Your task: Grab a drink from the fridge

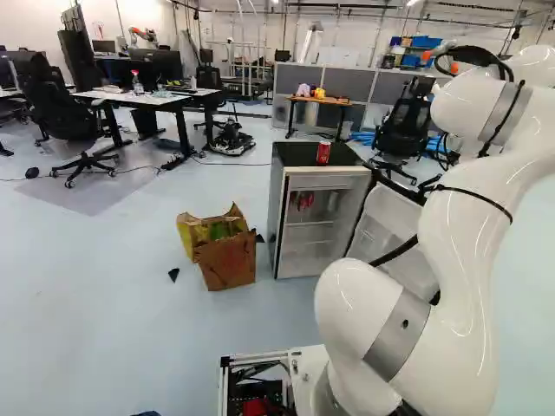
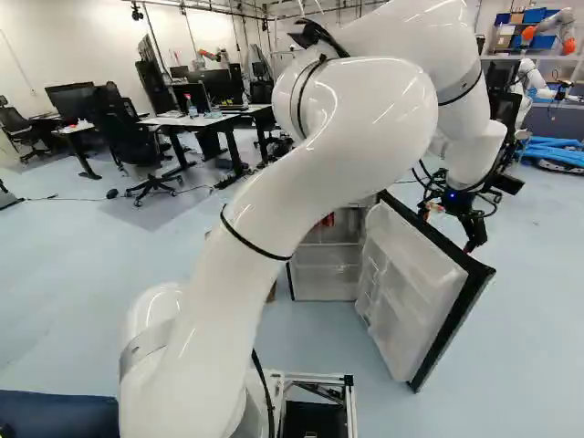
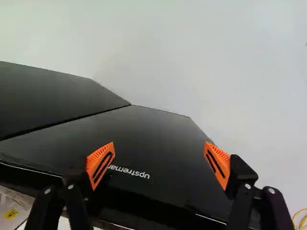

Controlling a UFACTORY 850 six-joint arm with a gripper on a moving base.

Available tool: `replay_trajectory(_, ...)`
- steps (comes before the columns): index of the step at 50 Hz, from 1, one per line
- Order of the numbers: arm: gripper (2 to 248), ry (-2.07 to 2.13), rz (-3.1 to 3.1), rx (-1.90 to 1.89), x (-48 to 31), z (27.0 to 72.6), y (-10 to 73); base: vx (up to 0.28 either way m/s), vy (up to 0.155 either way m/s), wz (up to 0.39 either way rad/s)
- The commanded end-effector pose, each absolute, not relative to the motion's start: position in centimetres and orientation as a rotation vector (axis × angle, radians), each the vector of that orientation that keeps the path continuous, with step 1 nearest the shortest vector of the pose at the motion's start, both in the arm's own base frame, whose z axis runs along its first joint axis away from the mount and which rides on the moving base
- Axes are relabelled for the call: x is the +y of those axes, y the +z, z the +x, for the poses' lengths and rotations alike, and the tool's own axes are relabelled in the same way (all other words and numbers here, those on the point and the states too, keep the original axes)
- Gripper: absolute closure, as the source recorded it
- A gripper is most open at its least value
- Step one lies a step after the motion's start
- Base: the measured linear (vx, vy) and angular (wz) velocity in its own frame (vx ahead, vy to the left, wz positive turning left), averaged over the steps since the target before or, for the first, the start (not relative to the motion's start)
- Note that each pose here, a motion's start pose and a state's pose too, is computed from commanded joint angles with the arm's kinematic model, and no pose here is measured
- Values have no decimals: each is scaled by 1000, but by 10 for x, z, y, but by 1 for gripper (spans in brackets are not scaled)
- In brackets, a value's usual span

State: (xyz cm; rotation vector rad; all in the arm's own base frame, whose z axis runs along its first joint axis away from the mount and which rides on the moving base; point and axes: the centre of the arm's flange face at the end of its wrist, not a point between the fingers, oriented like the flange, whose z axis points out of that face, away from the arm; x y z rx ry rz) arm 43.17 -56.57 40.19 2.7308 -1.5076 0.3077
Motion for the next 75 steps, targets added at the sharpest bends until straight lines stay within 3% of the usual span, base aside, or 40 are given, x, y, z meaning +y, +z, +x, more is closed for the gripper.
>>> replay_trajectory(75, 3, 156, 2801, -1498, -484, 395, 402, 0, 0, 0)
